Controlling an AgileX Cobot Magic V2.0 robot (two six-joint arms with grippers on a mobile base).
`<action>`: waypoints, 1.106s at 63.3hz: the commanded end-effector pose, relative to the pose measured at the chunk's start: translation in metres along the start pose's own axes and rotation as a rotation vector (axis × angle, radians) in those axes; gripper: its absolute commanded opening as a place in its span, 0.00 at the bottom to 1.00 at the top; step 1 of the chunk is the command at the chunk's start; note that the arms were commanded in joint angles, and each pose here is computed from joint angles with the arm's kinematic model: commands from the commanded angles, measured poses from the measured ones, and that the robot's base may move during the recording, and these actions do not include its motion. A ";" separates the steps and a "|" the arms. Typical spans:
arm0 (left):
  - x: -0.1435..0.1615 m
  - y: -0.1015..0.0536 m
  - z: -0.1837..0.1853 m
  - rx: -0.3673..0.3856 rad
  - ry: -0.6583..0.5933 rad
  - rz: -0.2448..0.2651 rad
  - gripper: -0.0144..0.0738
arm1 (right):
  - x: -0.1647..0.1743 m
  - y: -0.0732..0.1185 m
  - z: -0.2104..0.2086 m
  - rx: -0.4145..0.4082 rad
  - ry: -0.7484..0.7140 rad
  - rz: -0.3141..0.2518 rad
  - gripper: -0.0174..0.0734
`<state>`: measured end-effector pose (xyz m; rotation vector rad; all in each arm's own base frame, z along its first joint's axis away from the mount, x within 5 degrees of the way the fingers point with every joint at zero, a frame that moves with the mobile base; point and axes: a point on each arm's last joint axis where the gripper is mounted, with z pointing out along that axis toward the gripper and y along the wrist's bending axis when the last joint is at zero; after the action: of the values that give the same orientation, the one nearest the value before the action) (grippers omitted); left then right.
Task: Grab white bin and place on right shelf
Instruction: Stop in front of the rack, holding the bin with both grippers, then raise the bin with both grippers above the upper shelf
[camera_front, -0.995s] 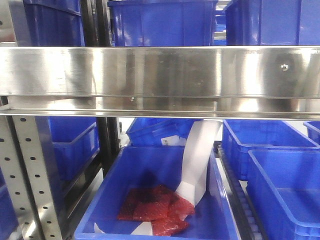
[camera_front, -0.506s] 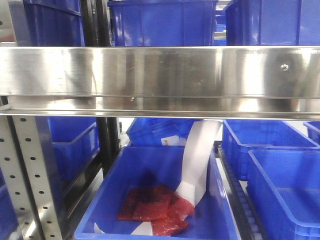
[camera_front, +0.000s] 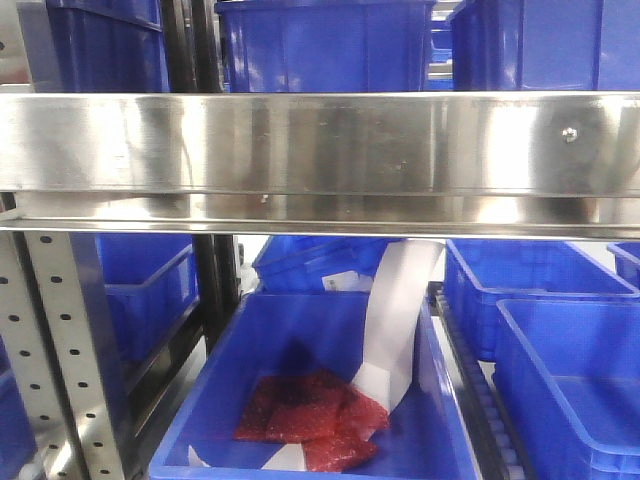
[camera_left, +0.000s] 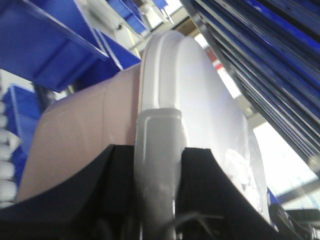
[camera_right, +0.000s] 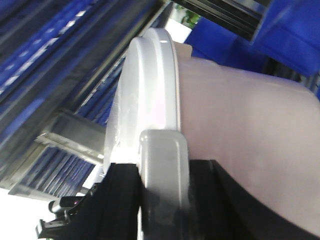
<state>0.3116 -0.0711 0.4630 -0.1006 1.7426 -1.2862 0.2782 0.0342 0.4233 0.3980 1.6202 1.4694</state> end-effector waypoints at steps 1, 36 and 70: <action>-0.001 -0.021 0.003 0.091 -0.021 -0.037 0.02 | 0.007 0.029 0.007 -0.193 0.045 0.058 0.27; 0.025 0.026 0.053 0.003 0.134 -0.024 0.03 | 0.000 -0.028 0.040 -0.080 0.059 0.027 0.27; 0.036 0.046 0.065 -0.017 0.227 -0.011 0.63 | 0.000 -0.036 0.044 -0.067 0.071 -0.065 0.91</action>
<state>0.3806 -0.0998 0.3700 -0.0971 2.0132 -1.1899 0.3410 0.0383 0.3561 0.4138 1.7611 1.3134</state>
